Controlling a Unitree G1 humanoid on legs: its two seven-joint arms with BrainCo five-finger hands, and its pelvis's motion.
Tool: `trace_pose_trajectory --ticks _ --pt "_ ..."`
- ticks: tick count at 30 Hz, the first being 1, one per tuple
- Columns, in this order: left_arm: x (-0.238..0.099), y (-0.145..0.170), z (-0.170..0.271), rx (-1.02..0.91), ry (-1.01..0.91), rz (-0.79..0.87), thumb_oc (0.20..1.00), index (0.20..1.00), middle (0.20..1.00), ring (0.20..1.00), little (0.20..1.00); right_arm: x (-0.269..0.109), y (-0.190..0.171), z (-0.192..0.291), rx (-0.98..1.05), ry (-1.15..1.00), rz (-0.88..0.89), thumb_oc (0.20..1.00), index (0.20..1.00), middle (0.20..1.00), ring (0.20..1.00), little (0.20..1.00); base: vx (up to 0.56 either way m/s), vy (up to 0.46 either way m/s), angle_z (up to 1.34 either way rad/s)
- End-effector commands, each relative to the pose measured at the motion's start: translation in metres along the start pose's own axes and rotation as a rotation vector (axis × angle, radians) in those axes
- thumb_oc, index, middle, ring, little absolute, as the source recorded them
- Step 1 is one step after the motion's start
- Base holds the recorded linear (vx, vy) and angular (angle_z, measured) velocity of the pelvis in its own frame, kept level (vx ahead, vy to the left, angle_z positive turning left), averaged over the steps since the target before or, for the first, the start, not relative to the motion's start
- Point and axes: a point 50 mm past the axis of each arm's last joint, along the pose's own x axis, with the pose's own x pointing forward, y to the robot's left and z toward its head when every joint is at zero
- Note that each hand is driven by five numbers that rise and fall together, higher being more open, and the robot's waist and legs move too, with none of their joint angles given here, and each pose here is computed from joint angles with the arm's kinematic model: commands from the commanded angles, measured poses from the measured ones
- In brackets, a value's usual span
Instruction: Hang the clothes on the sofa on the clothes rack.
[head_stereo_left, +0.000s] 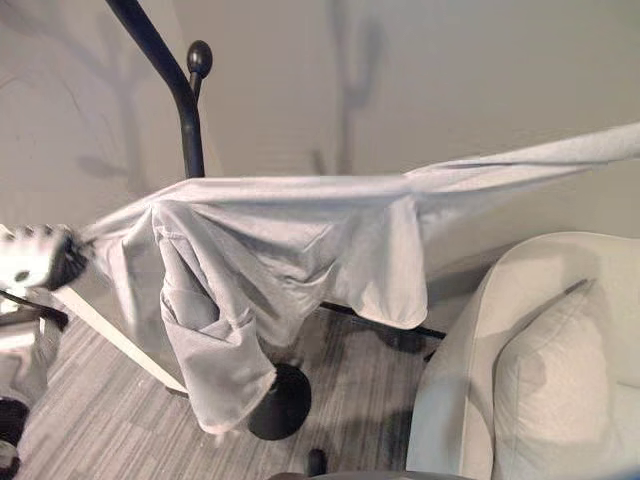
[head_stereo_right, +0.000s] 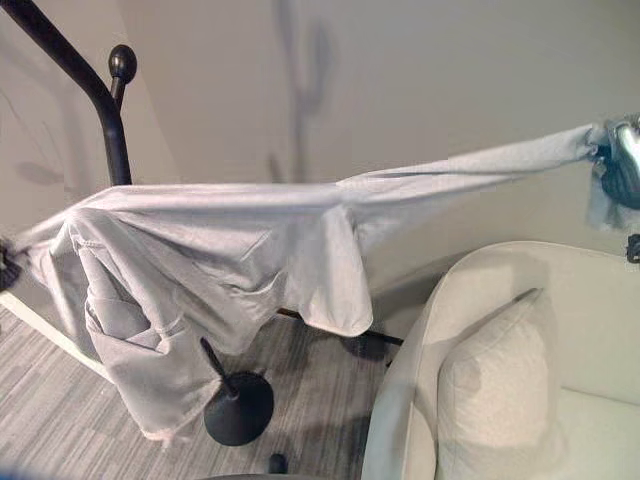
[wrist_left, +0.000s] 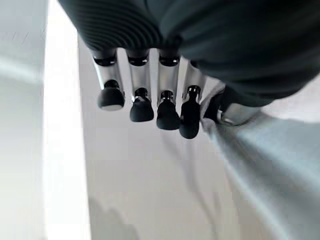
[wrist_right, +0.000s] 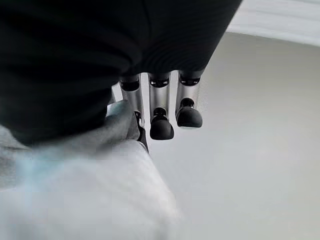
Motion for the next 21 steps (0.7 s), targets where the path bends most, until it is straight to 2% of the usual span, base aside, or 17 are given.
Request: trace_pose_trajectory --ticks 1,5,6,8,9,12,14,15,20,21 --pt "0.011 0.013 -0.013 0.037 0.068 0.053 0.2 0.2 0.2 0.2 0.2 0.012 -0.014 -0.01 -0.007 0.048 -0.064 0.2 0.2 0.2 0.2 0.2 -0.04 -0.031 0.06" --pt "-0.01 -0.019 0.003 -0.061 0.087 -0.034 0.2 0.2 0.2 0.2 0.2 0.003 -0.004 0.015 0.121 0.007 -0.045 0.2 0.2 0.2 0.2 0.2 -0.06 -0.048 0.02" --pt "-0.02 -0.033 0.013 -0.108 0.099 -0.074 0.2 0.2 0.2 0.2 0.2 -0.001 -0.001 0.033 0.22 -0.019 -0.048 0.2 0.2 0.2 0.2 0.2 -0.07 -0.057 0.03" --pt "-0.026 -0.039 0.019 -0.139 0.106 -0.09 0.2 0.2 0.2 0.2 0.2 -0.006 0.001 0.044 0.284 -0.026 -0.044 0.467 0.467 0.467 0.467 0.467 -0.04 -0.035 0.02" --pt "-0.03 -0.043 0.023 -0.154 0.104 -0.103 0.2 0.2 0.2 0.2 0.2 -0.009 0.002 0.05 0.329 -0.028 -0.043 1.0 1.0 1.0 1.0 1.0 -0.03 -0.022 0.01" --pt "-0.051 -0.063 0.038 -0.219 0.115 -0.17 0.2 0.2 0.2 0.2 0.2 -0.027 0.015 0.086 0.666 0.018 0.004 1.0 1.0 1.0 1.0 1.0 -0.05 -0.034 -0.02" --pt "-0.081 -0.091 0.049 -0.295 0.187 -0.284 0.2 0.2 0.2 0.2 0.2 -0.064 0.047 0.132 1.028 0.116 0.214 1.0 1.0 1.0 1.0 1.0 -0.07 -0.026 -0.08" --pt "-0.087 -0.094 0.05 -0.31 0.198 -0.302 0.2 0.2 0.2 0.2 0.2 -0.073 0.053 0.142 1.092 0.116 0.285 1.0 1.0 1.0 1.0 1.0 -0.04 -0.016 -0.03" --pt "-0.087 -0.094 0.05 -0.309 0.199 -0.302 0.2 0.2 0.2 0.2 0.2 -0.073 0.053 0.143 1.094 0.115 0.287 1.0 1.0 1.0 1.0 1.0 -0.01 -0.002 0.0" --pt "-0.103 -0.104 0.055 -0.355 0.225 -0.351 0.2 0.2 0.2 0.2 0.2 -0.099 0.068 0.169 1.248 0.117 0.492 1.0 1.0 1.0 1.0 1.0 -0.09 -0.029 -0.02"
